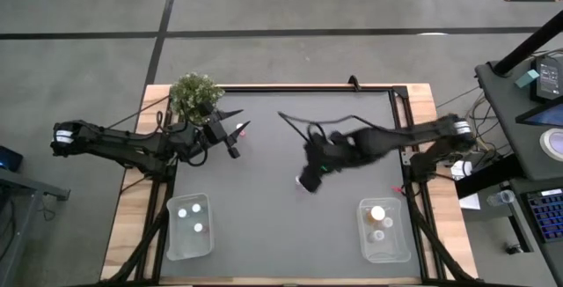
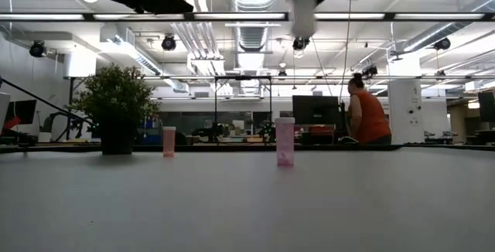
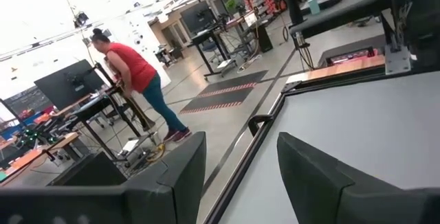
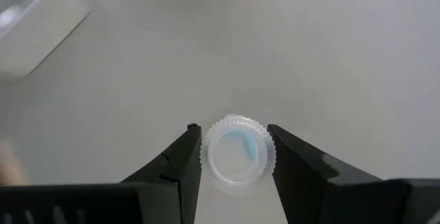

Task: Pick and place medicine bottles into bin by pill shape (circle, oval)
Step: Put the white capsule bottle into the transparent bin

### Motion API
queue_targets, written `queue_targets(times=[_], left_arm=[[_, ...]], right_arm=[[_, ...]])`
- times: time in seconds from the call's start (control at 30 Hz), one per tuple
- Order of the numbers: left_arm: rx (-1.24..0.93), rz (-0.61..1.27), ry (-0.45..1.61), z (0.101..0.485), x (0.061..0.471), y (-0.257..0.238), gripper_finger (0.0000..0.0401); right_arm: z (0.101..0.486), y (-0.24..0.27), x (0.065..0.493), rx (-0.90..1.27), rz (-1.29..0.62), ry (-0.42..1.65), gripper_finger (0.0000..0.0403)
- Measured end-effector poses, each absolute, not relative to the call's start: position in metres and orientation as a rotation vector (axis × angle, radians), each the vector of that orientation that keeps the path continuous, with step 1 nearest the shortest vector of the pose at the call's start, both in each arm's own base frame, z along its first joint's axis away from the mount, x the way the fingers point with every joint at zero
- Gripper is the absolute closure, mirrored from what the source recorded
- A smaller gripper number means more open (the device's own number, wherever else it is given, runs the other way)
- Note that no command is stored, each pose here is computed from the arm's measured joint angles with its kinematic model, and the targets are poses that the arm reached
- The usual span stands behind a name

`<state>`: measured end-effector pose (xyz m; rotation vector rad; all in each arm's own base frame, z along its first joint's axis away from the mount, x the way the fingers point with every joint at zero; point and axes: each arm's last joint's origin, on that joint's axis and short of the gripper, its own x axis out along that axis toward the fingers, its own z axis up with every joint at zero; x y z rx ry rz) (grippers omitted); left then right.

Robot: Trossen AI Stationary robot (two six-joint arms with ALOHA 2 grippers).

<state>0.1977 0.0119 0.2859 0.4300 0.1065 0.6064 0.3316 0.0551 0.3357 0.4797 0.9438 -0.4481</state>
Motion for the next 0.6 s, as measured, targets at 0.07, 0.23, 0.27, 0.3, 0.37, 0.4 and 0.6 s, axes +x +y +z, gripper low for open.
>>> queue_targets(times=[0.07, 0.23, 0.27, 0.3, 0.37, 0.4, 0.6], left_arm=[[0.431, 0.605, 0.11, 0.285, 0.198, 0.012, 0.0239], [0.431, 0.605, 0.11, 0.285, 0.198, 0.012, 0.0239], [0.431, 0.605, 0.11, 0.285, 0.198, 0.012, 0.0239], [0.429, 0.605, 0.11, 0.285, 0.198, 0.012, 0.0239], [0.428, 0.605, 0.109, 0.285, 0.198, 0.012, 0.0239], [0.428, 0.605, 0.109, 0.285, 0.198, 0.012, 0.0239], [0.401, 0.605, 0.098, 0.285, 0.199, 0.012, 0.0239]], right_arm=[[0.343, 0.077, 0.314, 0.49, -0.376, 0.963, 0.0263], [0.356, 0.128, 0.267, 0.536, -0.266, 1.012, 0.0262], [0.359, 0.137, 0.257, 0.539, -0.239, 1.018, 0.0262], [0.36, 0.147, 0.247, 0.539, -0.211, 1.025, 0.0262], [0.36, 0.164, 0.228, 0.526, -0.151, 1.042, 0.0262], [0.36, 0.172, 0.218, 0.521, -0.125, 1.051, 0.0262], [0.348, 0.202, 0.162, 0.445, -0.027, 1.073, 0.0266]])
